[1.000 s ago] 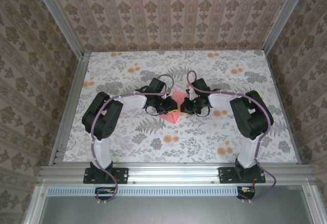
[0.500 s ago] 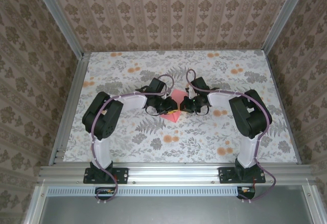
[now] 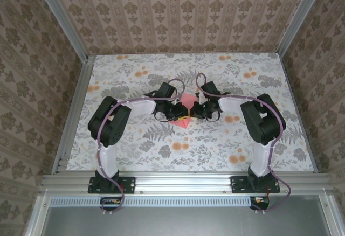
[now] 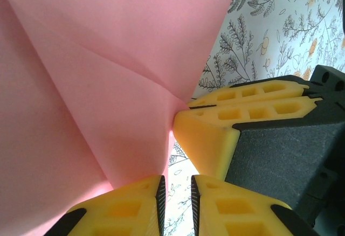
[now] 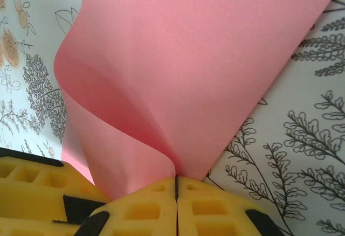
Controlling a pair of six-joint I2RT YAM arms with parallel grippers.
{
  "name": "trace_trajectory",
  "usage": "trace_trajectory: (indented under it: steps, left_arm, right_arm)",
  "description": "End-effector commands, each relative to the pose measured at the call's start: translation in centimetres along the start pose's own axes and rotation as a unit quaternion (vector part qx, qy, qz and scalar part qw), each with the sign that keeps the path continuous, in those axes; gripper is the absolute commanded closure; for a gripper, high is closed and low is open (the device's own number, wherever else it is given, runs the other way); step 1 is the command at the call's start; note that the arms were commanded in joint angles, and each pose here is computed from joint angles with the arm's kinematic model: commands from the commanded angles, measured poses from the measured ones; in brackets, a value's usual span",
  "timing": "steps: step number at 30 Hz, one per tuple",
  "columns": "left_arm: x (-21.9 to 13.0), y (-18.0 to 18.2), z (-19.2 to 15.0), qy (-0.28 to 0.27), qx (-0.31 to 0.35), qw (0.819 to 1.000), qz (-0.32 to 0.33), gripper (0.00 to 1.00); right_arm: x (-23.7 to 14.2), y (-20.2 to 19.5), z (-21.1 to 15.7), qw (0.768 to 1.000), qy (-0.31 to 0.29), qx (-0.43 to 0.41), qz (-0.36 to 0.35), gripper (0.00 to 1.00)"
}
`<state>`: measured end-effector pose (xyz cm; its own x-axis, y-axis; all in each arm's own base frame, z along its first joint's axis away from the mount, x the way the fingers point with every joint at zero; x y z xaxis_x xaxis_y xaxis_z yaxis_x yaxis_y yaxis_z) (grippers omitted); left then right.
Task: Fold a paper plane with a square sheet of paper (pick it up from the middle)
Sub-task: Fold the triangle a second time at the center of the table.
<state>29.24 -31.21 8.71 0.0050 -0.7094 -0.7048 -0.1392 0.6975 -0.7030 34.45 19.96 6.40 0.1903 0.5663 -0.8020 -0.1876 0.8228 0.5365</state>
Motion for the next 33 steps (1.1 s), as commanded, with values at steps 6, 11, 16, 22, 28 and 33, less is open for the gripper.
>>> trace_trajectory:
  steps: [6,11,16,22,28,33]
  left_arm:
    - [0.8,0.0,-0.4,0.022,0.009,1.000,0.005,0.77]
    - [0.9,-0.1,-0.4,0.023,0.010,1.000,0.005,0.77]
    - [1.0,0.1,-0.4,0.024,0.007,1.000,0.008,0.78]
    - [1.1,0.3,-0.4,0.024,0.004,1.000,0.014,0.79]
    - [1.1,0.4,-0.4,0.025,0.004,1.000,0.014,0.79]
    - [1.2,0.4,-0.4,0.025,0.003,1.000,0.014,0.80]
  right_arm:
    - [0.3,-0.6,-0.2,1.000,0.004,-0.001,-0.030,0.92]
    - [-0.3,-0.3,0.0,1.000,0.000,-0.007,-0.030,0.92]
    - [-0.7,-0.1,0.1,0.999,-0.006,-0.011,-0.033,0.91]
    - [-0.8,-0.1,0.2,0.999,-0.007,-0.011,-0.035,0.91]
    - [-1.2,-0.1,0.2,0.999,-0.012,-0.013,-0.037,0.91]
    - [-1.4,0.1,0.2,0.999,-0.015,-0.014,-0.037,0.91]
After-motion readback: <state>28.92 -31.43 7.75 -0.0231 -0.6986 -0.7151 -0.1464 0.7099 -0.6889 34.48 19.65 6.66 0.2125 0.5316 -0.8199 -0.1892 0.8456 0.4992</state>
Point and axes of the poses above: each hand's point on the last joint's axis, 136 mm out from that joint toward the fingers, its own x axis out along the fingers, its own y axis along the line the jaws close on, z = x × y, the point moved 6 cm from there along -x, back along the fingers, and after that the axes turned 10 degrees about -x, right-handed, at the moved point
